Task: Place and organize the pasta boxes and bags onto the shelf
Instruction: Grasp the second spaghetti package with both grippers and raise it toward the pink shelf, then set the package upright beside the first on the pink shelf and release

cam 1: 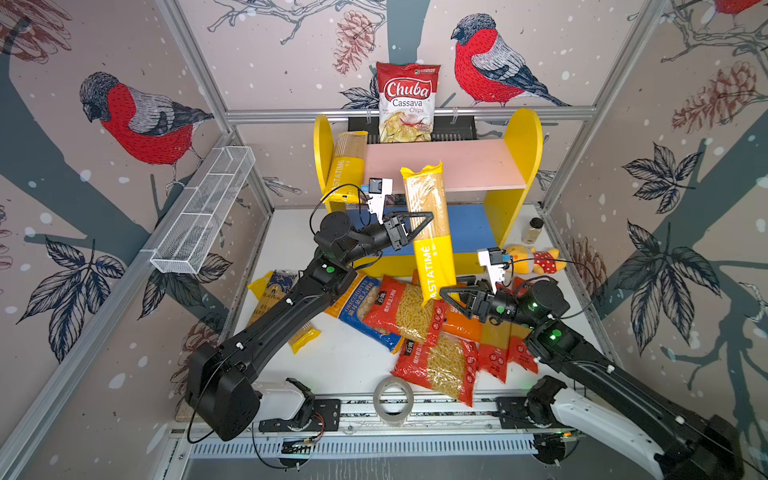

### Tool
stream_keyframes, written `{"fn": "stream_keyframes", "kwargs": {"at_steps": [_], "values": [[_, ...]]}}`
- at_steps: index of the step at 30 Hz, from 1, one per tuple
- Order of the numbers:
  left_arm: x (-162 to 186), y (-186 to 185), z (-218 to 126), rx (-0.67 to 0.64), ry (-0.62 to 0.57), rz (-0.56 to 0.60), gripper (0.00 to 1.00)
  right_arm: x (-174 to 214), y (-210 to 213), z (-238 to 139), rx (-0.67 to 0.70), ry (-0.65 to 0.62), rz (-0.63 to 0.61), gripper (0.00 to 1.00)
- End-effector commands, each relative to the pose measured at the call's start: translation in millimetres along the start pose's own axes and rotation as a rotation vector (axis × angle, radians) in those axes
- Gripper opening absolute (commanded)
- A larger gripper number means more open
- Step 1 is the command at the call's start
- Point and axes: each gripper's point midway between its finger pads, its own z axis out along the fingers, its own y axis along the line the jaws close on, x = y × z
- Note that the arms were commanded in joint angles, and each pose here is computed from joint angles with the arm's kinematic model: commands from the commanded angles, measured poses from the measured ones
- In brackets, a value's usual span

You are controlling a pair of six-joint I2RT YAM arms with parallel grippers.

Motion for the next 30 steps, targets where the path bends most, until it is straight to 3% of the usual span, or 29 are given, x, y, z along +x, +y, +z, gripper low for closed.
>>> {"fn": "stream_keyframes", "kwargs": {"at_steps": [1,5,10,12,15,20,25,30], "values": [[-22.5,-19.4,-1.7,0.058,-0.066,0.032,0.04,-22.9,15.4,2.0,-0.05,-0.077,-0.033,0.57],[-38.4,-8.8,-0.9,0.013,-0.082,0.021,0.09,-36.8,18.0,4.0,-0.044,-0.116,-0.039,0.33],[-54.4,-3.1,3.9,-0.029,-0.078,0.03,0.18,-63.3,26.1,14.2,-0.064,-0.169,-0.059,0.21],[-65.2,0.6,4.6,-0.058,-0.079,0.031,0.27,-79.4,32.8,20.5,-0.085,-0.199,-0.068,0.17],[-84.6,9.3,0.3,-0.114,-0.103,0.03,0.44,-104.2,42.9,30.5,-0.118,-0.236,-0.079,0.13],[-104.1,11.1,-16.5,-0.185,-0.153,0.042,0.63,-148.2,59.3,46.7,-0.17,-0.307,-0.05,0.11],[-107.4,22.2,-42.3,-0.346,-0.194,0.079,0.67,-183.9,56.6,61.0,-0.162,-0.389,0.054,0.1],[-106.8,21.2,-88.6,-0.549,-0.274,0.182,0.67,-200.0,30.3,88.3,-0.058,-0.376,0.18,0.06]]}}
